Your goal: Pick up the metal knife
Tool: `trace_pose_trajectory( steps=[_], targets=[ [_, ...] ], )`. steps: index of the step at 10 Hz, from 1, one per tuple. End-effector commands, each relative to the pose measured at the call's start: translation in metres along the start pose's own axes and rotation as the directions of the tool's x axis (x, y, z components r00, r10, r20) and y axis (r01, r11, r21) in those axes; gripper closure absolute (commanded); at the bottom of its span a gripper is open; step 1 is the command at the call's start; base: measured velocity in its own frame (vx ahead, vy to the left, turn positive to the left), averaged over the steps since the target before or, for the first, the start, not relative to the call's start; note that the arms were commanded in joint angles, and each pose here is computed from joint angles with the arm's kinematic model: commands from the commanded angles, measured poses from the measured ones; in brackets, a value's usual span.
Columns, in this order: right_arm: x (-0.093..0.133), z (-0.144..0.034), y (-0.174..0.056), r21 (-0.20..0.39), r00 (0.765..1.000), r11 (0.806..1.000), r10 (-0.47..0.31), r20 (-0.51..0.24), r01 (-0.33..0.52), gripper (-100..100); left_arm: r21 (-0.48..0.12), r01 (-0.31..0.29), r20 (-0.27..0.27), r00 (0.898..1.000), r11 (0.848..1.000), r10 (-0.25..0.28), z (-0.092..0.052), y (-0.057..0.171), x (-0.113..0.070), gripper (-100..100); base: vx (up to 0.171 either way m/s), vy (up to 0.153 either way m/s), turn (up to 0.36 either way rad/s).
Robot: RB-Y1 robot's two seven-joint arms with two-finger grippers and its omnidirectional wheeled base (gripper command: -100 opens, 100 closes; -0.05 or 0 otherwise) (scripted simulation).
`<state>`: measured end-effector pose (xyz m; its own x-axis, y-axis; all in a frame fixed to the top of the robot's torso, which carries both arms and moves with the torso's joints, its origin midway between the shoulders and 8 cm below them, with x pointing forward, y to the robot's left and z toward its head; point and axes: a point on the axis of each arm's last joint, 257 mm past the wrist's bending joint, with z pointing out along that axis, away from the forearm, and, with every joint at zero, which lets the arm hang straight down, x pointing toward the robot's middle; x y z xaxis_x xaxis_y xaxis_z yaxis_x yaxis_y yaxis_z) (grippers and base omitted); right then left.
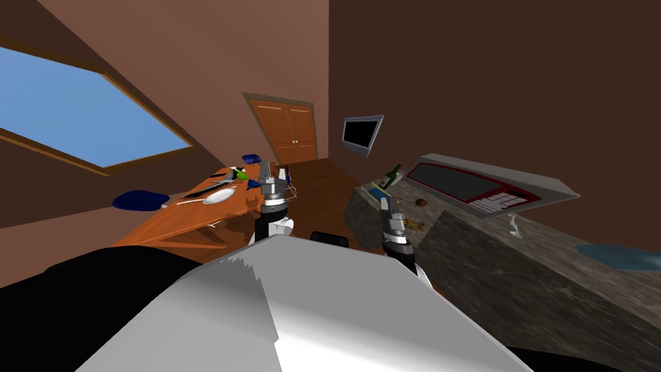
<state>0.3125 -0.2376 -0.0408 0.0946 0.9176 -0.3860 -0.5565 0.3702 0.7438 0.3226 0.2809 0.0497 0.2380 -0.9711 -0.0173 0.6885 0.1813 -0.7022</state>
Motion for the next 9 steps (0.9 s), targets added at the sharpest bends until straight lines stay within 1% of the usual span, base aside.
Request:
trace_pose_trajectory(
  steps=[1,2,3,4,5,6,7,8,9],
  targets=[
    [0.008,-0.017,-0.019,0.061,0.998,0.998,-0.032,-0.047,0.035,-100,0.000,0.000,0.000,1.000,1.000,0.000,0.000,0.000,0.000,0,0.046,0.124,0.071],
    [0.015,-0.033,-0.035,0.113,0.994,0.991,-0.058,-0.088,0.068,-100,0.000,0.000,0.000,1.000,1.000,0.000,0.000,0.000,0.000,0,0.060,0.171,0.101],
    [0.015,-0.035,-0.035,0.118,0.994,0.991,-0.058,-0.089,0.068,-100,0.000,0.000,0.000,1.000,1.000,0.000,0.000,0.000,0.000,0,0.028,0.138,0.012],
    [0.022,-0.055,-0.052,0.175,0.988,0.979,-0.081,-0.134,0.104,-100,0.000,0.000,0.000,1.000,1.000,0.000,0.000,0.000,0.000,0,0.040,0.143,0.077],
    [0.028,-0.071,-0.066,0.217,0.979,0.966,-0.104,-0.178,0.142,-100,0.000,0.000,0.000,1.000,1.000,0.000,0.000,0.000,0.000,0,0.080,0.210,0.124],
    [0.027,-0.077,-0.068,0.233,0.978,0.962,-0.101,-0.181,0.143,-100,0.000,0.000,0.000,1.000,1.000,0.000,0.000,0.000,0.000,0,0.052,0.157,0.026],
    [0.032,-0.102,-0.084,0.290,0.966,0.939,-0.118,-0.232,0.184,-100,0.000,0.000,0.000,1.000,1.000,0.000,0.000,0.000,0.000,0,0.040,0.138,0.097],
    [0.037,-0.125,-0.098,0.334,0.950,0.915,-0.134,-0.282,0.228,-100,0.000,0.000,0.000,1.000,1.000,0.000,0.000,0.000,0.000,0,0.104,0.203,0.185],
    [0.036,-0.130,-0.098,0.344,0.950,0.911,-0.131,-0.284,0.229,-100,0.000,0.000,0.000,1.000,1.000,0.000,0.000,0.000,0.000,0,0.096,0.147,0.026]
  ],
)
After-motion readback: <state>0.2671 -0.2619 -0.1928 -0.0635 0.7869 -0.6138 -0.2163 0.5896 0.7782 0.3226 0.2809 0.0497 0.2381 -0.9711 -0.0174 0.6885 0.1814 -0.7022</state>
